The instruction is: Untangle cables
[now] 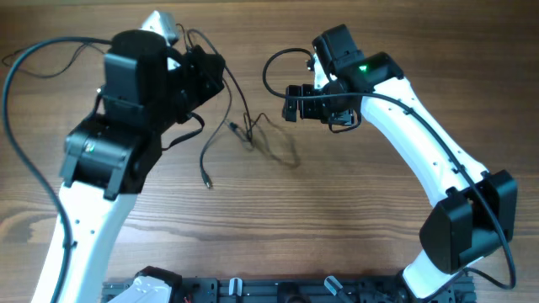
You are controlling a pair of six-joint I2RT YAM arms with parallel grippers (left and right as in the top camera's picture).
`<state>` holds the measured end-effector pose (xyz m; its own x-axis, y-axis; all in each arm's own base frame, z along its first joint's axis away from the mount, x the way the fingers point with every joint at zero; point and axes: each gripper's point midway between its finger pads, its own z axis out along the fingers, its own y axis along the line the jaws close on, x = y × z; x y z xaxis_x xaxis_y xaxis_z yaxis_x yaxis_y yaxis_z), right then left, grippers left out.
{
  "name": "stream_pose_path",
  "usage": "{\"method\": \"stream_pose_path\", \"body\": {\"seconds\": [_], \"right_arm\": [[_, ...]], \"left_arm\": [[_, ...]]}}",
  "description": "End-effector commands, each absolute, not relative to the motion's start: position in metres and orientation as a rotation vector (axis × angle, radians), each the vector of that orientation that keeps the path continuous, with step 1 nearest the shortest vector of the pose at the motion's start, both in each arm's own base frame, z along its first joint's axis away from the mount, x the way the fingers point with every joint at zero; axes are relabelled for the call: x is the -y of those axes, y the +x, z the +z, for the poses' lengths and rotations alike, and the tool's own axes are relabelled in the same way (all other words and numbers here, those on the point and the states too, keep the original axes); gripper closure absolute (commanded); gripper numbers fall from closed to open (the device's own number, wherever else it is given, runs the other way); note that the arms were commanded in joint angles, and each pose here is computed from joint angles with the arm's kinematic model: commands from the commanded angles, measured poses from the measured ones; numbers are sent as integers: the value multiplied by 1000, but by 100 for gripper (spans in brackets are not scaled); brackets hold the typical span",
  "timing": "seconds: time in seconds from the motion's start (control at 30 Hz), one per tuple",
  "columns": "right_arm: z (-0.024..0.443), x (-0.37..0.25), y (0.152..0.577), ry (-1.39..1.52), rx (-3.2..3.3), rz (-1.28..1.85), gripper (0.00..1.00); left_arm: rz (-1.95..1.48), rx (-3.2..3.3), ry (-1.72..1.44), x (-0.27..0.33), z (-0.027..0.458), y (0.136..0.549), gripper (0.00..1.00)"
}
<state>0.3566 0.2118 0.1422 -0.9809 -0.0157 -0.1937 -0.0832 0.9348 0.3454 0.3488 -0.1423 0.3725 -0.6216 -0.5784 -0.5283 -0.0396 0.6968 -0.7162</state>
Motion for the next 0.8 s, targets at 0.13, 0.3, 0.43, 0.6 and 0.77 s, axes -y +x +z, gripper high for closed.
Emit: {"method": "stream_pose_path", "body": {"seconds": [0.13, 0.3, 0.43, 0.6, 0.77], "right_arm": [[166, -276, 336, -321, -2823, 1005, 0], [206, -307, 325, -442, -2669, 1437, 0], [219, -314, 318, -514, -2599, 1559, 0], [217, -314, 301, -696, -2555, 1566, 0], [183, -290, 300, -626, -2758, 1279, 0]], "left_arm": [[-897, -2004, -390, 138, 416, 335, 96], [-826, -2067, -440, 132, 396, 338, 96], [-827, -2064, -440, 132, 396, 338, 96], [-800, -2050, -458, 127, 397, 341, 96], [-712, -1988, -577, 107, 399, 349, 96]]}}
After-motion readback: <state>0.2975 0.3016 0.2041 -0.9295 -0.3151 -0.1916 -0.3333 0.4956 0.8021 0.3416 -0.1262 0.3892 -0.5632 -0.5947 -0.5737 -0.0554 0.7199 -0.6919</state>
